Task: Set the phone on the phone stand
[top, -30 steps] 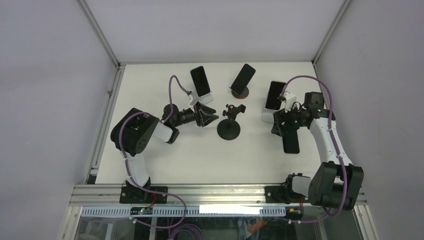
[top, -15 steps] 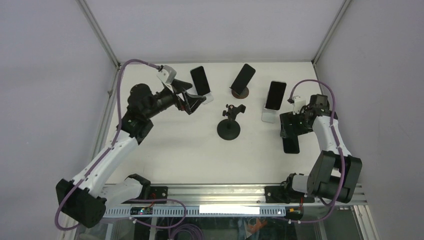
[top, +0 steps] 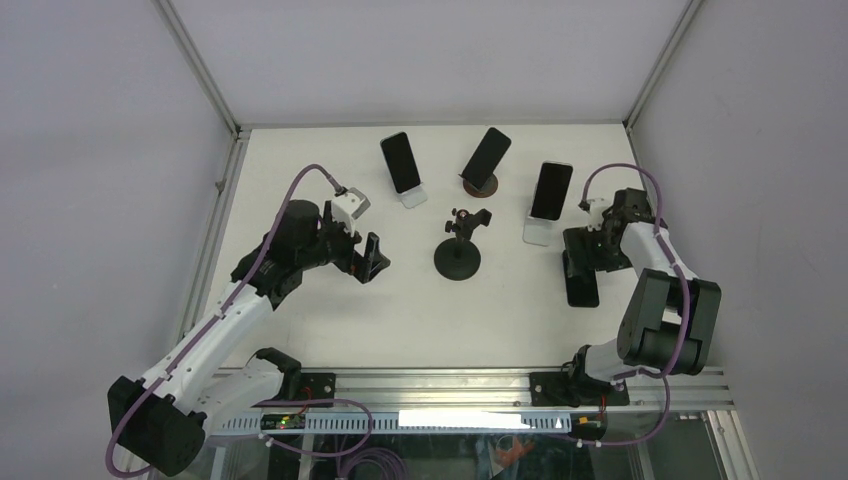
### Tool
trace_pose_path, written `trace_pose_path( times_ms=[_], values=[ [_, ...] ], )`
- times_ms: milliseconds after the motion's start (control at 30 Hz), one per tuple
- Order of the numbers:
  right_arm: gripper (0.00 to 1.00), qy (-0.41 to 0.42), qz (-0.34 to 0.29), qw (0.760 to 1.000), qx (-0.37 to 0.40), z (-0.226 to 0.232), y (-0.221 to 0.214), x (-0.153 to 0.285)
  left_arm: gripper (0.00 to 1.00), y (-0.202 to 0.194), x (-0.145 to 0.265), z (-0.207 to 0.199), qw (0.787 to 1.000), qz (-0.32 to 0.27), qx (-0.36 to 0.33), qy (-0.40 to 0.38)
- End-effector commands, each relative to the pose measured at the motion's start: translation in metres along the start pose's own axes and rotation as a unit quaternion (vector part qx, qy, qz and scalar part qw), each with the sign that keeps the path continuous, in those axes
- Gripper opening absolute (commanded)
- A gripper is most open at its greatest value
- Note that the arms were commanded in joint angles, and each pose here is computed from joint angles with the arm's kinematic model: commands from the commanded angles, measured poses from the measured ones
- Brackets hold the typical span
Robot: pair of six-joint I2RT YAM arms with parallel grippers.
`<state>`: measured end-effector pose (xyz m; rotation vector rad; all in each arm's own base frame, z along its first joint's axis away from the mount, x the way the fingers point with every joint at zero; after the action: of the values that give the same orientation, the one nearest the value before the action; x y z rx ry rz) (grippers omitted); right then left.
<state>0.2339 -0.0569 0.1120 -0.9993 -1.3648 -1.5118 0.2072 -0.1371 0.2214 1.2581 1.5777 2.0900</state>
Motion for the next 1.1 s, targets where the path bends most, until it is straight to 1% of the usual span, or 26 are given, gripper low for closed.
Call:
trace_pose_path(
  times_ms=[0, 300, 433, 700, 800, 967, 1033, 1067],
  values=[
    [0.99, -0.017, -0.025, 0.999, -0.012, -0.001, 0.012, -0.004, 0.99, 0.013, 0.011, 0.005, 0.999, -0.027, -0.032, 0.018],
    [0.99, 0.001, -0.012, 1.000, -0.015, 0.010, 0.014, -0.017, 0.98, 0.013, 0.011, 0.003, 0.999, -0.028, -0.034, 0.012],
    [0.98, -0.019, -0.003, 1.000, -0.009, 0.009, 0.016, -0.023, 0.98, 0.013, 0.011, 0.003, 0.999, -0.029, -0.035, 0.013],
    [0.92, -0.036, 0.018, 0.999, 0.010, 0.016, 0.014, -0.032, 0.97, 0.012, 0.011, 0.004, 0.999, -0.026, -0.036, 0.015],
    [0.88, -0.044, 0.031, 0.998, 0.013, 0.016, 0.011, -0.037, 0.97, 0.012, 0.011, 0.004, 0.999, -0.026, -0.035, 0.017],
    [0.79, -0.041, 0.042, 0.998, 0.013, 0.016, 0.009, -0.038, 0.97, 0.011, 0.011, 0.004, 0.999, -0.025, -0.036, 0.017],
    [0.71, -0.039, 0.045, 0.998, 0.013, 0.017, 0.008, -0.038, 0.97, 0.011, 0.010, 0.004, 0.999, -0.024, -0.036, 0.017],
    [0.65, -0.038, 0.048, 0.998, 0.013, 0.017, 0.007, -0.038, 0.97, 0.011, 0.011, 0.004, 0.999, -0.024, -0.036, 0.017]
  ],
)
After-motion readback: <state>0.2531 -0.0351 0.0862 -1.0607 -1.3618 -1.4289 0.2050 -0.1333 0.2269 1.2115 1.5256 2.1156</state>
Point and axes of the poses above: each gripper's point midway between its finger pads, its own x axis back along the fingers, its own z axis along the line the jaws close on, y = z × x, the point moved 7 cm from there along x, back along the fingers, and after that the axes turned 13 degrees about -x, right-handed, at the moved point
